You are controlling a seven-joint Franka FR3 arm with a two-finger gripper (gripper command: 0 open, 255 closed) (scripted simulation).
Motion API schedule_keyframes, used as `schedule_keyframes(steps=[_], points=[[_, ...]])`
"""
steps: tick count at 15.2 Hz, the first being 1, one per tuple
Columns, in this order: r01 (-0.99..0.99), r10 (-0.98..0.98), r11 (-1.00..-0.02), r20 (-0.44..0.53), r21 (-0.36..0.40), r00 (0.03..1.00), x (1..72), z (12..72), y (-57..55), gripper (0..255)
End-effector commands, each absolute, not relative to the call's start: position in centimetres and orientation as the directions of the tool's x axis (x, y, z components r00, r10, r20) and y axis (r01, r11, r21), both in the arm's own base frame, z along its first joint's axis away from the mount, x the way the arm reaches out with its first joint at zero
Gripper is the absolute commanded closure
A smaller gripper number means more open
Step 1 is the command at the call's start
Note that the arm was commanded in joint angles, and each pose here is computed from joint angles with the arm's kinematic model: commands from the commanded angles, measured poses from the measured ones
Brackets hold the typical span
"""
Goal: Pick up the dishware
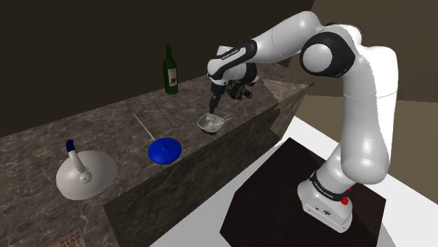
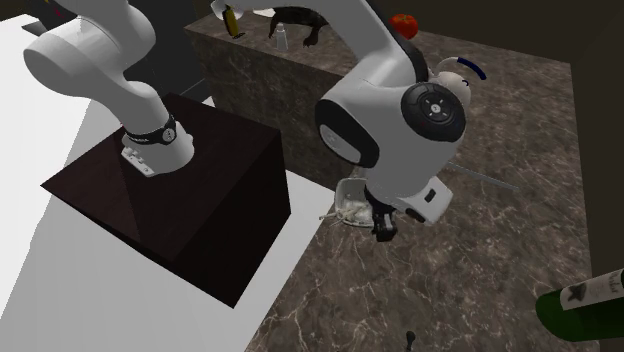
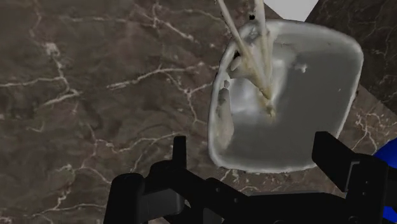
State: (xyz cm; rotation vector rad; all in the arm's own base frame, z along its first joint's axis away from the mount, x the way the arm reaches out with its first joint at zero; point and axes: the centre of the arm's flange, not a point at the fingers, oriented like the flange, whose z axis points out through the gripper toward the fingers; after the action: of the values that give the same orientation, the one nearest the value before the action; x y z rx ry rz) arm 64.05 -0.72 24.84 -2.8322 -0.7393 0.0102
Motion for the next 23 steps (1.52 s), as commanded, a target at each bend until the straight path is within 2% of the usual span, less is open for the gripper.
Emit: schedule_keyframes(steps=[1, 10, 11, 23], points=[[0.502, 0.503, -0.837, 0.053, -0.217, 0.863, 65.3, 23.3, -0.2, 0], [0.502, 0.503, -0.837, 0.053, -0.217, 0.863, 65.3, 19.3, -0.2, 0], [0.502, 0.503, -0.837, 0.053, -0.217, 0.863, 65.2, 19.2, -0.2, 255], [0.502, 0.503, -0.837, 0.053, -0.217, 0.863, 65.3, 20.8, -0.2, 255]])
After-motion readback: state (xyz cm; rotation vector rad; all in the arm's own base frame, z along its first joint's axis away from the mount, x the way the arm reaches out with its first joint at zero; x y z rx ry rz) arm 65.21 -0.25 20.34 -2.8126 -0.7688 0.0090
